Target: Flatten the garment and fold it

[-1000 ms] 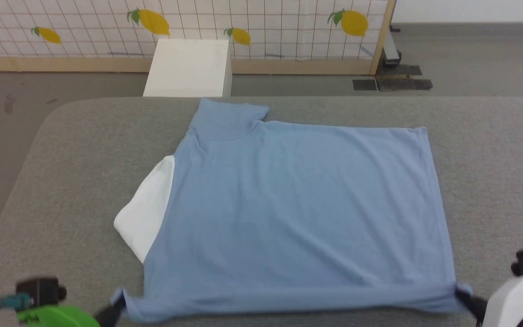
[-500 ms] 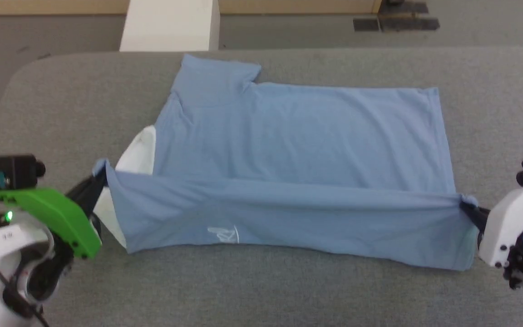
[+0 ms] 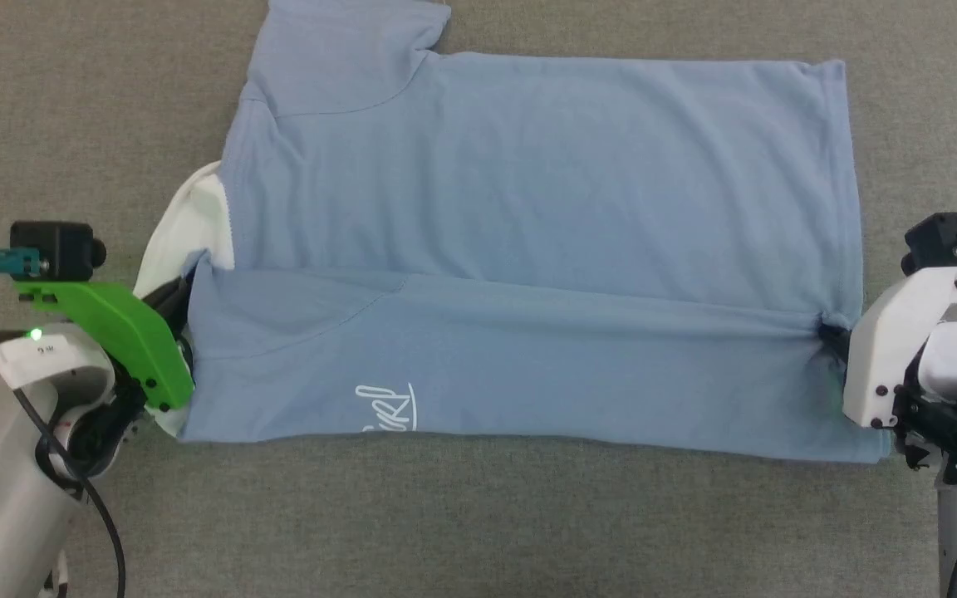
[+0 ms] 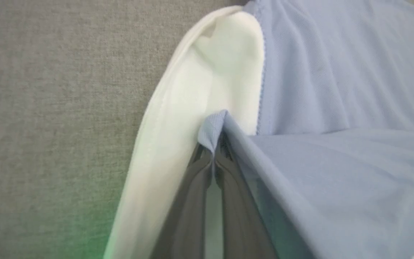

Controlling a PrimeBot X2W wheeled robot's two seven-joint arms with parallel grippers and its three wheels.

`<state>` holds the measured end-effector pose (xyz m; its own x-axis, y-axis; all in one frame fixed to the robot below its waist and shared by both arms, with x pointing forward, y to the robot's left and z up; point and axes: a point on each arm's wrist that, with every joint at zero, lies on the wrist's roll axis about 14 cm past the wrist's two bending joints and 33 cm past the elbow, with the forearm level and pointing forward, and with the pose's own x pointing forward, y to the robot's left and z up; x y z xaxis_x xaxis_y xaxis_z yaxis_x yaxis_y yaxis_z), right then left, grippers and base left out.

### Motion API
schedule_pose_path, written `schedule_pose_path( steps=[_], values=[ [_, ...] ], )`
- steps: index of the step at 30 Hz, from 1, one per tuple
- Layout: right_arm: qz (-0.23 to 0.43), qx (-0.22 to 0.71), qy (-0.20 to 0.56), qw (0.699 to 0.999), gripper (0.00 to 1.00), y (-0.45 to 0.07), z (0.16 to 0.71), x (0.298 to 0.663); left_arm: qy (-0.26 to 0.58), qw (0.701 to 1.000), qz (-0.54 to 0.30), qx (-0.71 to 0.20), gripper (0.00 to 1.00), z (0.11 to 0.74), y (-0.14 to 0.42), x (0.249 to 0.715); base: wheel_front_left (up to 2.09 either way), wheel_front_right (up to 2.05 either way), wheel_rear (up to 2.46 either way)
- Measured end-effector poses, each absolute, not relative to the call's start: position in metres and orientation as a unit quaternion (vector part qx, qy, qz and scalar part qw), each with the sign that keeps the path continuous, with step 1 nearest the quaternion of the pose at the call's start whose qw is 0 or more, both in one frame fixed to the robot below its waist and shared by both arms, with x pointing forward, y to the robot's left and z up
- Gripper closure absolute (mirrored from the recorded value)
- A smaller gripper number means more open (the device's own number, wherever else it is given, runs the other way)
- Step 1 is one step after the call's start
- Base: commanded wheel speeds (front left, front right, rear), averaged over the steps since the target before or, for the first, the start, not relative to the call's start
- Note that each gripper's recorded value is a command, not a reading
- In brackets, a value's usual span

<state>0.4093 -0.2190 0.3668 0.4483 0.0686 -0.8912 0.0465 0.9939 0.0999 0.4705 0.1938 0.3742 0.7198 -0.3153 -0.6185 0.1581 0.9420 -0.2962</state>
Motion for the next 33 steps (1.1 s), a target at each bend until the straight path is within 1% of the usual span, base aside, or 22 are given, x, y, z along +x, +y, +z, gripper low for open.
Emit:
schedule_pose_path(
  steps=[1,2,3,5,9,11,13,16,21,23,24,29,33],
  values=[
    [0.006,0.055,0.525,0.849,0.83,-0.219,0.367,0.41,0.351,0.921,-0.129,-0.112,0.89,0.374,0.194,0.472,0.0,0.0,0.0],
    [0.006,0.056,0.524,0.85,0.53,-0.219,0.368,0.411,0.35,0.921,-0.128,-0.112,0.28,0.374,0.194,0.474,0.0,0.0,0.0],
    [0.006,0.056,0.522,0.851,0.0,-0.219,0.369,0.411,0.349,0.922,-0.127,-0.11,0.0,0.375,0.194,0.475,0.0,0.0,0.0],
    [0.004,0.063,0.514,0.856,0.0,-0.221,0.372,0.411,0.343,0.924,-0.126,-0.111,0.0,0.378,0.193,0.475,0.0,0.0,0.0],
    [-0.012,0.075,0.479,0.875,0.0,-0.235,0.392,0.414,0.317,0.935,-0.119,-0.103,0.0,0.396,0.197,0.477,0.0,0.0,0.0],
    [-0.019,0.079,0.451,0.889,0.0,-0.242,0.409,0.417,0.296,0.943,-0.113,-0.098,0.0,0.411,0.199,0.479,0.0,0.0,0.0],
    [-0.027,0.083,0.407,0.909,0.0,-0.251,0.433,0.421,0.264,0.954,-0.107,-0.093,0.0,0.432,0.202,0.481,0.0,0.0,0.0],
    [-0.036,0.09,0.338,0.936,0.0,-0.261,0.468,0.422,0.204,0.97,-0.1,-0.083,0.0,0.468,0.204,0.482,0.0,0.0,0.0],
    [-0.039,0.092,0.213,0.972,0.0,-0.269,0.519,0.412,0.064,0.992,-0.083,-0.074,0.0,0.528,0.21,0.468,0.0,0.0,0.0],
    [-0.035,0.089,0.18,0.979,0.0,-0.268,0.53,0.404,0.01,0.995,-0.074,-0.07,0.0,0.545,0.213,0.455,0.0,0.0,0.0],
    [-0.034,0.087,0.164,0.982,0.0,-0.268,0.534,0.399,-0.002,0.995,-0.073,-0.072,0.0,0.548,0.213,0.447,0.0,0.0,0.0],
    [-0.03,0.087,0.122,0.988,0.0,-0.264,0.533,0.373,-0.017,0.995,-0.064,-0.08,0.0,0.543,0.209,0.411,0.0,0.0,0.0],
    [-0.033,0.1,0.126,0.986,0.0,-0.261,0.512,0.352,-0.028,0.994,-0.05,-0.09,0.0,0.539,0.209,0.388,0.0,0.0,0.0]
  ],
)
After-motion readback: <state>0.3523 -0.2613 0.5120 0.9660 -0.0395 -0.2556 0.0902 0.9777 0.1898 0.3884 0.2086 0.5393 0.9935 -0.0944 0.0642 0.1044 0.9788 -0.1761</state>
